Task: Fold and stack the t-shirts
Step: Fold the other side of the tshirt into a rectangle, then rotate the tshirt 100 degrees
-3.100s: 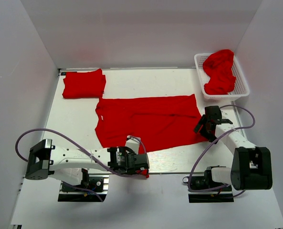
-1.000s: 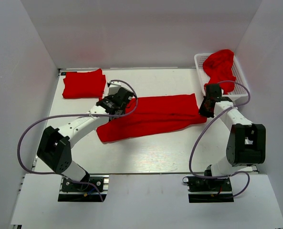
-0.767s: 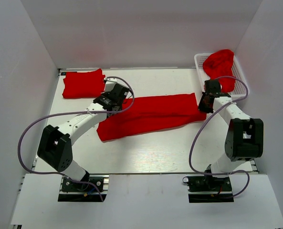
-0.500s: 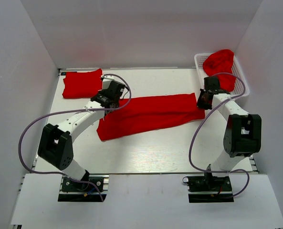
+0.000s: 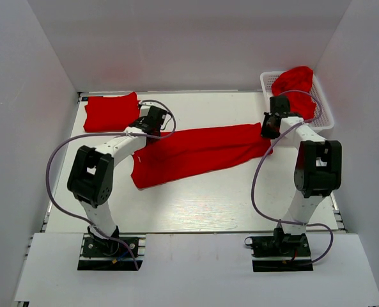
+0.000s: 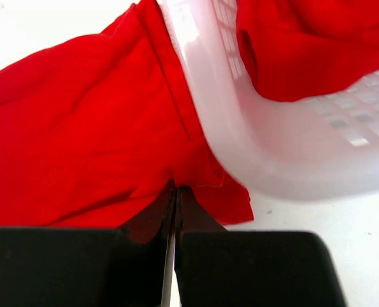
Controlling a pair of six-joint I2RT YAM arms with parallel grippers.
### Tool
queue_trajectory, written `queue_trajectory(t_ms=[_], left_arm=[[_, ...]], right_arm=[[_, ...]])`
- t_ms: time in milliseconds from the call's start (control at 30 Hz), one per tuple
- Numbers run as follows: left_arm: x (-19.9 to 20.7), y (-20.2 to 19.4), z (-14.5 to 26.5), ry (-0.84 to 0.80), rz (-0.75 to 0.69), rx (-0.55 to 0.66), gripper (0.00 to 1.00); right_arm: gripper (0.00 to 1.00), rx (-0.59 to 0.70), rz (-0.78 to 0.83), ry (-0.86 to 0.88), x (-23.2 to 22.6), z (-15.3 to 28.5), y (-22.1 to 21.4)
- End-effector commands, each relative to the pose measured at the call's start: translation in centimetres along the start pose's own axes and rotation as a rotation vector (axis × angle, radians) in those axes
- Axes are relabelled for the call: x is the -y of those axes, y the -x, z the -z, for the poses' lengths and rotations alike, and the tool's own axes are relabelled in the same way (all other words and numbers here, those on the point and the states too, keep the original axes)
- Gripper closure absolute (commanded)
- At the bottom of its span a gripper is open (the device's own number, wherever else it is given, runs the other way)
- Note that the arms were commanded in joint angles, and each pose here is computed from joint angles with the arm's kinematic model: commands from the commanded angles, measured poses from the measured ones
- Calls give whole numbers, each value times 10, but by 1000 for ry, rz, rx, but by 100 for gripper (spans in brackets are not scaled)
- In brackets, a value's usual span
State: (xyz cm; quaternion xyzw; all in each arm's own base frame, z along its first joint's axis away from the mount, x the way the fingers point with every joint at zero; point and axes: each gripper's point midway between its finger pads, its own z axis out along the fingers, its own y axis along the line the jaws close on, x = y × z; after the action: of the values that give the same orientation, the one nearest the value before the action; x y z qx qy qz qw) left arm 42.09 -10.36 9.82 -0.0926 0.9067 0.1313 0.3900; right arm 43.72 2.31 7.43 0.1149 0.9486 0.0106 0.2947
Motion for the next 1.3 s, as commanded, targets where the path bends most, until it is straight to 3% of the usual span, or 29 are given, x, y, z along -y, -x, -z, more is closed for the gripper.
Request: queue_trajectory(t_ms=[0, 100, 133, 200, 267, 500, 567, 633, 700, 767, 867, 1067, 1267], left_arm=[[2, 29, -4, -16, 51, 49, 100], [1, 29, -16, -1, 38, 22, 100], [-3, 28, -20, 11, 50, 10, 95], [0, 24, -23, 17, 27, -25, 63], [-1, 20, -24, 9, 22, -54, 40], [-5, 49, 1, -28, 66, 7, 2], [-10, 59, 14, -38, 83, 31, 0], [-14, 60, 22, -46, 82, 27, 0], [-12, 60, 35, -84, 73, 33, 0], [-9, 51, 42, -108, 59, 18, 0], [7, 33, 52, -233, 74, -42, 0], [46, -42, 58, -446, 86, -209, 0], [68, -81, 35, -459, 61, -336, 0]], right_arm=[[100, 51, 16, -25, 1, -4, 23], [100, 44, 23, 0, -4, -10, 23], [100, 50, 24, 3, -5, -11, 28], [100, 41, 38, 13, -8, -15, 27], [99, 31, 49, 35, -13, -12, 30], [61, 40, 57, 48, -15, 1, 32], [46, 33, 73, 67, -18, 6, 29], [42, 41, 81, 86, -22, 14, 31], [31, 43, 92, 99, -27, 19, 31], [10, 42, 118, 140, -36, 22, 29], [10, 37, 165, 211, -56, 25, 24], [10, -30, 236, 339, -103, 11, 1], [10, -88, 207, 329, -116, -16, -1]])
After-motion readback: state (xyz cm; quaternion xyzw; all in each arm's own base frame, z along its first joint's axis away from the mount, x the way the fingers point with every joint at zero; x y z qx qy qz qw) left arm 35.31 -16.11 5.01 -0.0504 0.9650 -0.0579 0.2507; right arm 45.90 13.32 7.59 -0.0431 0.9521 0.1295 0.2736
